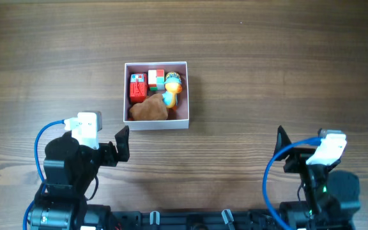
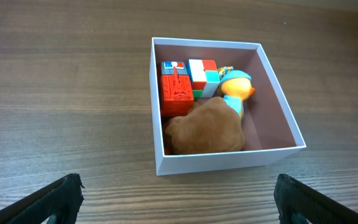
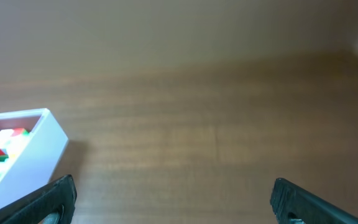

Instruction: Pack container

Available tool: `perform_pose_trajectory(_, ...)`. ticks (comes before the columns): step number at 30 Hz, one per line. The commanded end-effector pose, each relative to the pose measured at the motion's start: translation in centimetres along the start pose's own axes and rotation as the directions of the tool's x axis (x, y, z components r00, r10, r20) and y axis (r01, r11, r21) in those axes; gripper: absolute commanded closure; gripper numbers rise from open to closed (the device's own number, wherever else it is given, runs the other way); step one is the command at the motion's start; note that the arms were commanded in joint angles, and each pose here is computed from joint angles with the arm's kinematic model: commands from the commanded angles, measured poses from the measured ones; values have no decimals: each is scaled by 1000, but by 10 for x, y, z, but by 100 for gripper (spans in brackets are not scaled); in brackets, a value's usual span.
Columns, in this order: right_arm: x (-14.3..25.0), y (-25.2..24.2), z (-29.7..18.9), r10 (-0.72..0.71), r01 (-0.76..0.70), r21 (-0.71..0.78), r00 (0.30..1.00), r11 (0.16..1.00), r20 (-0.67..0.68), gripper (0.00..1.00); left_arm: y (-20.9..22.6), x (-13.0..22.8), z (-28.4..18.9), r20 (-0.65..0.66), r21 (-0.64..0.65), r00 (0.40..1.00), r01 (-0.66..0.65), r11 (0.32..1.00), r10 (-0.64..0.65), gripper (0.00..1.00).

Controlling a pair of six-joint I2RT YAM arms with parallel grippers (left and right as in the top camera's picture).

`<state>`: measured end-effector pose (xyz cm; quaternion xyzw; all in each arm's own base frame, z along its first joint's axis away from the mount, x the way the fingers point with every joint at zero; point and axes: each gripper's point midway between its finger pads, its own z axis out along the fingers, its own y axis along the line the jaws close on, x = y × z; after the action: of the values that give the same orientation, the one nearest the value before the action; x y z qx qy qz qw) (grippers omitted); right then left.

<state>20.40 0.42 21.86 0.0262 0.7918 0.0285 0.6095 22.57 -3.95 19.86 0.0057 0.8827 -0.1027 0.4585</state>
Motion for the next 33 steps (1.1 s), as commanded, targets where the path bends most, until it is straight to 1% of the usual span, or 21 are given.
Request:
perform_pose_trajectory(1,8,12,5,-111,116,-71,991,991,74,0,1,3,2,-6,-5,1000,16,1000,-16,0)
perform_pose_trajectory(3,6,18,14,-108,121,-100,986,988,127,0,1,3,2,-6,-5,1000,16,1000,-16,0)
perform_pose_trajectory(6,-8,22,23,-99,132,-110,960,985,261,0,1,3,2,-6,-5,1000,16,1000,-16,0)
perform_pose_trajectory(10,-21,23,29,-98,155,-92,888,984,449,0,1,3,2,-6,-5,1000,16,1000,-16,0)
perform_pose_trajectory(11,-17,23,32,-104,161,-88,883,983,459,0,1,3,2,-6,-5,1000,16,1000,-16,0)
perform_pose_trajectory(14,8,21,43,-129,172,-87,923,981,363,0,1,3,2,-6,-5,1000,16,1000,-16,0)
perform_pose_trajectory(16,28,20,50,-102,136,-107,955,985,278,0,1,3,2,-6,-5,1000,16,1000,-16,0)
perform_pose_trajectory(17,32,19,51,-75,107,-114,963,988,259,0,1,3,2,-6,-5,1000,16,1000,-16,0)
perform_pose_trajectory(33,32,19,51,-74,107,-115,963,988,259,0,1,3,2,-6,-5,1000,16,1000,-16,0)
